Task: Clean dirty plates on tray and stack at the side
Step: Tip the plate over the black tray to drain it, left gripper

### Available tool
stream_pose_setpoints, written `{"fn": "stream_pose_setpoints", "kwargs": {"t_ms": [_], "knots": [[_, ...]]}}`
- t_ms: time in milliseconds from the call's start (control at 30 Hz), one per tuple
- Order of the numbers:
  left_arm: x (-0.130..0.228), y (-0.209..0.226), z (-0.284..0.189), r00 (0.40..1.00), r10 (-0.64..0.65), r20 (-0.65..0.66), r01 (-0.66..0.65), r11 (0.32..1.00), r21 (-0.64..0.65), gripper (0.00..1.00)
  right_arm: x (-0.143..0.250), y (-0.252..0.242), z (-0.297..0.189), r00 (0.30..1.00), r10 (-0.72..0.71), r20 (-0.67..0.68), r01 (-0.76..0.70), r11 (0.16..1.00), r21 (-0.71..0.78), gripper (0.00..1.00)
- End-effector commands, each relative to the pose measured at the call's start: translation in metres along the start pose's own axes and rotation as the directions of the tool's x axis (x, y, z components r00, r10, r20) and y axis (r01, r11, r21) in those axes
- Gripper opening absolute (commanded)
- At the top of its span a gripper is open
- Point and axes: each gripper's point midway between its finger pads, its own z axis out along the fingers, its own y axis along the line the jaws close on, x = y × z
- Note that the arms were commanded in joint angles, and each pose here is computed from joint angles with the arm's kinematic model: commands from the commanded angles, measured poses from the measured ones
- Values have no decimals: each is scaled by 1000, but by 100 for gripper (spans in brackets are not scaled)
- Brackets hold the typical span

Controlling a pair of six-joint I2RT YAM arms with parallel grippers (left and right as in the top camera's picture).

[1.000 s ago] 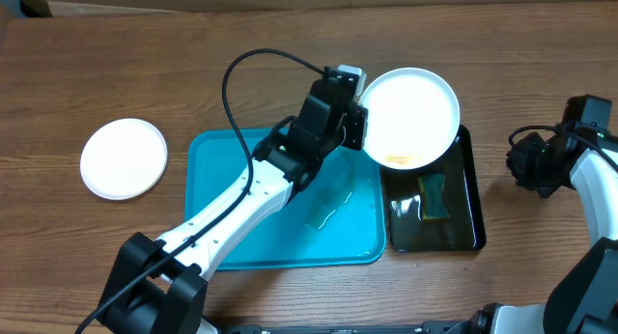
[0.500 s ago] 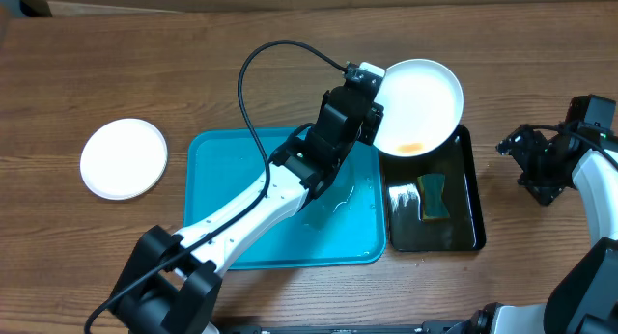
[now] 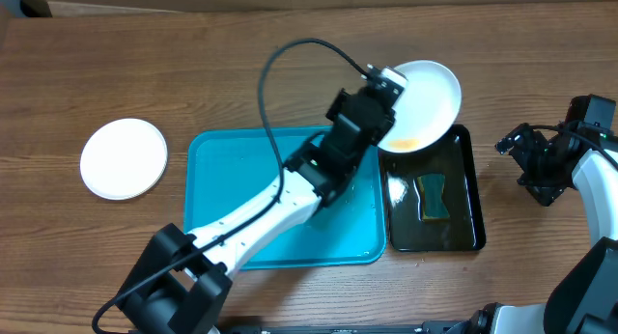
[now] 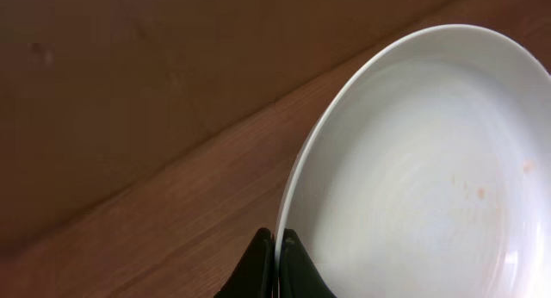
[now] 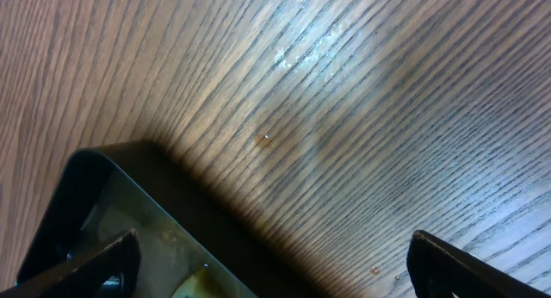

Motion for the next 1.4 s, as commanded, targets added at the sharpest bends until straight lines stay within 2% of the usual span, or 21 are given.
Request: {"fn": "stream_pose_setpoints", "kwargs": {"t_ms": [0,200,567,733,867,1067,1167,1267,1367], "knots": [[-17,-7,-8,991,132,22,-130,988,-82,4,-7,3,-5,1000,0,23,0,1000,-10,100],[-24,-17,-18,969,246,18,-242,961,-136,4,-7,3,-5,1000,0,23,0,1000,-10,100],[-39,-2,-26,918,397,-2,-384,886,-260,4,-7,3,-5,1000,0,23,0,1000,-10,100],[-48,-18,-35,863,505,-2,-488,832,-265,4,-7,3,-5,1000,0,23,0,1000,-10,100],[-55,-30,-44,845,534,8,-511,813,-278,4,-7,3,-5,1000,0,23,0,1000,-10,100],[-58,-37,-48,854,519,28,-492,825,-276,4,-7,3,-5,1000,0,23,0,1000,-10,100],[-57,-35,-47,878,477,37,-449,849,-278,4,-7,3,-5,1000,0,23,0,1000,-10,100],[-55,-29,-44,924,378,55,-350,894,-278,4,-7,3,-5,1000,0,23,0,1000,-10,100],[-37,-26,-35,972,230,42,-215,950,-227,4,-7,3,-5,1000,0,23,0,1000,-10,100]]}}
